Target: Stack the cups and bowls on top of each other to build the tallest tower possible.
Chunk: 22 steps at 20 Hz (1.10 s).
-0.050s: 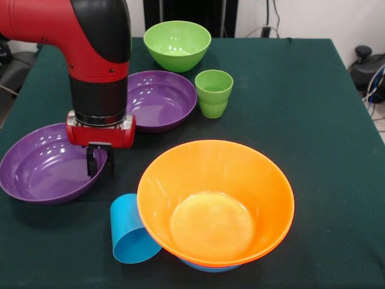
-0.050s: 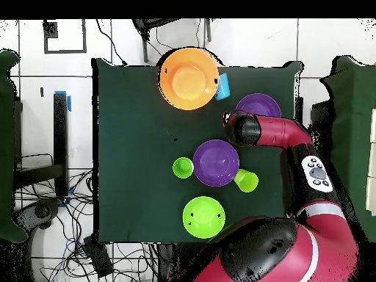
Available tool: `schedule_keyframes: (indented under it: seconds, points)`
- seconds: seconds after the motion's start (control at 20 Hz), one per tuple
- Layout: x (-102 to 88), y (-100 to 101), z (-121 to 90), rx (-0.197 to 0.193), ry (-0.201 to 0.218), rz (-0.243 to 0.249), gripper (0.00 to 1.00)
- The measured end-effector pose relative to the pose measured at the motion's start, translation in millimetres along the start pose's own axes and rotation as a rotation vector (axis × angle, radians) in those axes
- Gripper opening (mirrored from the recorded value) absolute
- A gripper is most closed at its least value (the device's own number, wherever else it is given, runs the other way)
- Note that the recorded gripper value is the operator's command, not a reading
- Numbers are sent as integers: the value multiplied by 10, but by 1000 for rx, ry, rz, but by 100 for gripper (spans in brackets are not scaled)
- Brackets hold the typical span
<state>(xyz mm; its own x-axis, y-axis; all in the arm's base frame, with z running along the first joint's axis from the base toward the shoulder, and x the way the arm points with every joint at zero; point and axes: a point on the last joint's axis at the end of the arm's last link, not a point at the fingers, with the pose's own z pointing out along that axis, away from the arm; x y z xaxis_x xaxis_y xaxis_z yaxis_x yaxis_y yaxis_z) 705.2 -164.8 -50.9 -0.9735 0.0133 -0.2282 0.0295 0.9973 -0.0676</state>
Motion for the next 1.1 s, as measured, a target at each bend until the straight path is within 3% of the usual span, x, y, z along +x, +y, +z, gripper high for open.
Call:
schedule_keyframes:
  seconds: [0.65, 0.9, 0.95, 1.1]
  points:
    - [-30, -38, -71, 4, 1, 7, 0]
    - [-135, -112, -358, 6, 23, 30, 0]
    - [-225, -154, -534, 7, 36, 47, 0]
    - [-353, -195, -797, 1, 65, 76, 0]
